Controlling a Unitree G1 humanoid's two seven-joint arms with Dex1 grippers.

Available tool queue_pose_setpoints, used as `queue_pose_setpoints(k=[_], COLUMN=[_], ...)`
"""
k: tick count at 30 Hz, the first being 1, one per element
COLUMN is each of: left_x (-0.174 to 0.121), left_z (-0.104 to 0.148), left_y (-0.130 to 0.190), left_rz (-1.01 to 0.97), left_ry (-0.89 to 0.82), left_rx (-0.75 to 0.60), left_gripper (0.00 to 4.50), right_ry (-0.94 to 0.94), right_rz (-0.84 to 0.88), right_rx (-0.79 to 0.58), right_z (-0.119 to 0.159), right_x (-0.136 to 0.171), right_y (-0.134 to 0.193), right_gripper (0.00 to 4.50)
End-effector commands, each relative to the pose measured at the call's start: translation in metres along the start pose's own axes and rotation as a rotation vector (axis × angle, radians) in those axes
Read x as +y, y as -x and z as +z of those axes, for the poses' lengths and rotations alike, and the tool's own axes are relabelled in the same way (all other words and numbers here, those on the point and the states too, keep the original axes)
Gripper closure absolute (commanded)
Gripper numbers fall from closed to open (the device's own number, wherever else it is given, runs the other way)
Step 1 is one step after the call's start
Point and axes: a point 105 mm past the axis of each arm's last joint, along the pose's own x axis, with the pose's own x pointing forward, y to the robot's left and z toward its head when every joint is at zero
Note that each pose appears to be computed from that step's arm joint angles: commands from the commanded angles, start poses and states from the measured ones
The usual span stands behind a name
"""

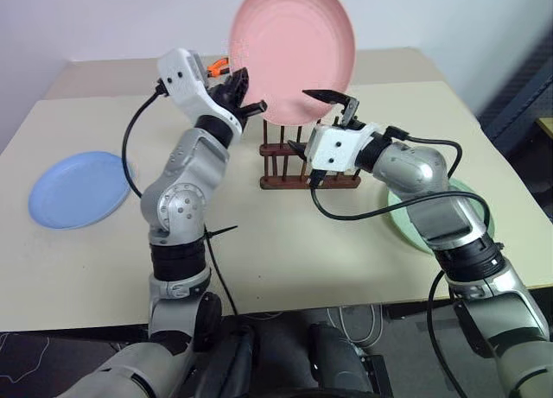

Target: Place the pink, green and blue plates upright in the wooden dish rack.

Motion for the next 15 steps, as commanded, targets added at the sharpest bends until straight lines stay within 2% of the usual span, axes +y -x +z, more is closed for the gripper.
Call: queue_pose_setpoints(k=[1,3,4,7,8,9,12,15], left_x=[-0.021,-0.02,-0.02,-0.019,-0.019,-0.019,-0.022,-0.019], left_z=[-0.002,-0.008,-0.01,-0.018,-0.019,-0.02,-0.011,0.007], left_y=[0.005,0.006,0.006,0.007,0.007,0.008,0.007,0.005], left_rz=[-0.064,-0.057,-0.057,-0.064,-0.068,-0.07,-0.098,-0.094], left_ry=[0.023,0.03,0.025,0.039,0.055,0.065,0.153,0.184], left_rx=[0.004,0.034,0.045,0.078,0.085,0.089,0.055,-0.021], left_gripper=[4.5,4.5,4.5,4.5,4.5,4.5,3.45,1.91], right_ry=[0.206,0.256,0.266,0.282,0.288,0.292,0.315,0.309], right_rz=[-0.079,-0.096,-0.104,-0.123,-0.128,-0.13,-0.132,-0.139], right_rx=[0.018,0.045,0.053,0.061,0.063,0.064,0.068,0.082], right_z=[-0.001,-0.006,-0.008,-0.009,-0.009,-0.009,-0.01,-0.013], right_x=[-0.012,-0.011,-0.011,-0.011,-0.011,-0.011,-0.01,-0.012], right_y=[-0.002,-0.001,-0.001,0.0,0.001,0.001,0.002,0.006], right_gripper=[0.99,1.9,2.57,4.12,4.45,4.45,4.5,4.5])
